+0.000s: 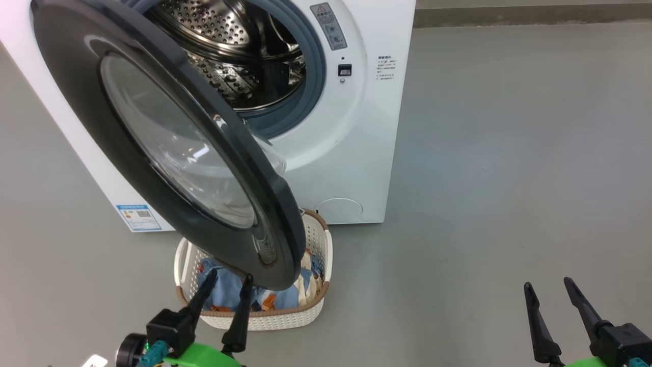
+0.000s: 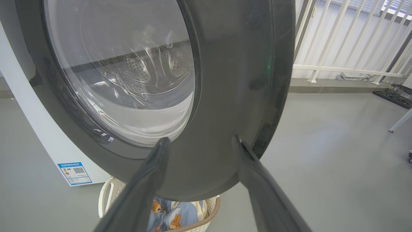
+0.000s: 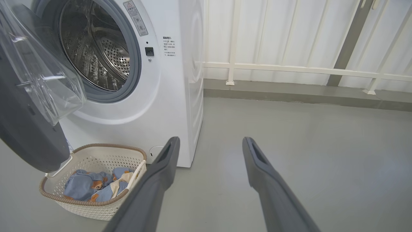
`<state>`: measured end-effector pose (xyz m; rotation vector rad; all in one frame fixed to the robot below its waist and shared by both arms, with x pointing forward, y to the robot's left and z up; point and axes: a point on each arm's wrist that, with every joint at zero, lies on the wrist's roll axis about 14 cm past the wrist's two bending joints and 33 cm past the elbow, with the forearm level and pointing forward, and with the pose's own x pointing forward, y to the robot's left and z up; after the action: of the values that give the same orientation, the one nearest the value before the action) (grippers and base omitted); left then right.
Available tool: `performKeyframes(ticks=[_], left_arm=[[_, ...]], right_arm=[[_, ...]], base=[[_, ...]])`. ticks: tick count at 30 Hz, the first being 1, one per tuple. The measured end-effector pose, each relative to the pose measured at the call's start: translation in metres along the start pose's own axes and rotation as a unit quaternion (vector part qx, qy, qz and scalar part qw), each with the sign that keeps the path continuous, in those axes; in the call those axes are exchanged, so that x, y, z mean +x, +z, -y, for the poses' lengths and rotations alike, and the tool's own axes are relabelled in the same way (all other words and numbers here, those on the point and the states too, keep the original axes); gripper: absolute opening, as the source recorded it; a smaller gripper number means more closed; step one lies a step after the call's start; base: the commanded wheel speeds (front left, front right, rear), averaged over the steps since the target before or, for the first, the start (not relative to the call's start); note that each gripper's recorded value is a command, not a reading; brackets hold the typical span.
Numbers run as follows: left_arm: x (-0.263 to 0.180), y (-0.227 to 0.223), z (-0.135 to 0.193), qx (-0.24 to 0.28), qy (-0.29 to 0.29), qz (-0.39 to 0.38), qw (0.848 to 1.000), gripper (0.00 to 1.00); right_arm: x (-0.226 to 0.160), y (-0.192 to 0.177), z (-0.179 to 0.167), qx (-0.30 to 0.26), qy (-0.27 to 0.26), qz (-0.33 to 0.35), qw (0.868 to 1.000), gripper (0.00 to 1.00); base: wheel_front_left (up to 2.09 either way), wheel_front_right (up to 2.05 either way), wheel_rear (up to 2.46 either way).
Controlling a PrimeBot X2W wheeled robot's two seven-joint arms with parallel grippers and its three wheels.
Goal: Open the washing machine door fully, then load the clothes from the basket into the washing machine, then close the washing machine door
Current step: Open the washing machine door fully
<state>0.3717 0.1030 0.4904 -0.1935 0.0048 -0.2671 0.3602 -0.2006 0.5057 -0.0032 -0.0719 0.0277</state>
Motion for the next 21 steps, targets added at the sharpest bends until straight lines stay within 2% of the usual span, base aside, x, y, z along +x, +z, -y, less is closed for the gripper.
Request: performKeyframes(ticks=[2, 3, 4, 6, 21], left_arm=[[0.0, -0.001, 0.0, 0.0, 0.0, -0.001, 1.0, 0.83], [0.0, -0.001, 0.0, 0.0, 0.0, -0.002, 1.0, 0.6], [0.0, -0.002, 0.0, 0.0, -0.001, -0.003, 1.0, 0.44], [0.0, -0.003, 0.0, 0.0, 0.0, -0.005, 1.0, 0.0], [-0.001, -0.004, -0.014, 0.004, 0.034, -0.006, 0.999, 0.0]], right_arm=[[0.0, 0.0, 0.001, -0.002, -0.001, 0.0, 1.0, 1.0], [0.0, 0.0, 0.001, -0.002, -0.001, 0.0, 1.0, 1.0], [-0.001, 0.0, 0.001, -0.002, -0.002, 0.0, 1.0, 1.0], [-0.001, 0.0, 0.002, -0.001, -0.004, 0.0, 1.0, 1.0], [0.0, -0.001, 0.002, -0.001, -0.004, -0.001, 1.0, 1.0]], base=[[0.0, 0.0, 0.0], [0.0, 0.0, 0.0], [0.0, 0.0, 0.0], [0.0, 0.0, 0.0], [0.0, 0.0, 0.0]])
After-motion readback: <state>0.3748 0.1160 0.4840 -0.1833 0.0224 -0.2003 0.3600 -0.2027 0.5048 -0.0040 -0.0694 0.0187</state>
